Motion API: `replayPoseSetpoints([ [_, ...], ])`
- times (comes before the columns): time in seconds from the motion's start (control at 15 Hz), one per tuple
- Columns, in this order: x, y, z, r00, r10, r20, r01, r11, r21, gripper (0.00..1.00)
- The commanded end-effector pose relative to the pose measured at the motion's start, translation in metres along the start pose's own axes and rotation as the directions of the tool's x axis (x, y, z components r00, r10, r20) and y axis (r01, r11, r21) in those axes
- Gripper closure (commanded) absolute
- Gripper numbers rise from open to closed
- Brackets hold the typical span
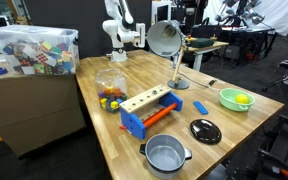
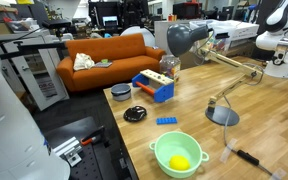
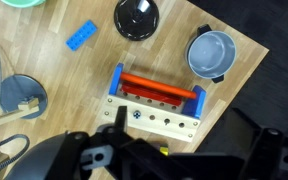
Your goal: Remove the bolt from the hole
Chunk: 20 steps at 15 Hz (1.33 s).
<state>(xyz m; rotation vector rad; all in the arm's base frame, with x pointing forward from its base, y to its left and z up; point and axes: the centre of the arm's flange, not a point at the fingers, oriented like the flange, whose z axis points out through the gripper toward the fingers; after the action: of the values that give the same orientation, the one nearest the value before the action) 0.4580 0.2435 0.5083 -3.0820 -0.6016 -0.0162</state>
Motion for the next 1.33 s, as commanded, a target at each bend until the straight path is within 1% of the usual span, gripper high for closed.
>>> replayPoseSetpoints([
  [0.0, 0.005, 0.001, 0.002, 1.0, -0.002, 0.002, 0.002, 1.0, -0.001, 0.0],
  [0.53, 0.007, 0.001, -0.002, 1.0, -0.001, -0.005, 0.001, 1.0, 0.0, 0.0],
  [0.8, 0.02, -0.01, 0.007, 0.995, 0.087, -0.058, -0.088, 0.996, -0.022, 0.0],
  [0.93, 0.031, -0.018, 0.021, 0.989, 0.133, -0.059, -0.135, 0.991, -0.026, 0.0],
  [1.07, 0.04, -0.024, 0.044, 0.983, 0.178, -0.035, -0.18, 0.982, -0.05, 0.0],
  [1.2, 0.048, -0.028, 0.069, 0.98, 0.198, -0.012, -0.198, 0.976, -0.088, 0.0],
  [1.27, 0.051, -0.03, 0.08, 0.981, 0.195, -0.002, -0.195, 0.976, -0.094, 0.0],
])
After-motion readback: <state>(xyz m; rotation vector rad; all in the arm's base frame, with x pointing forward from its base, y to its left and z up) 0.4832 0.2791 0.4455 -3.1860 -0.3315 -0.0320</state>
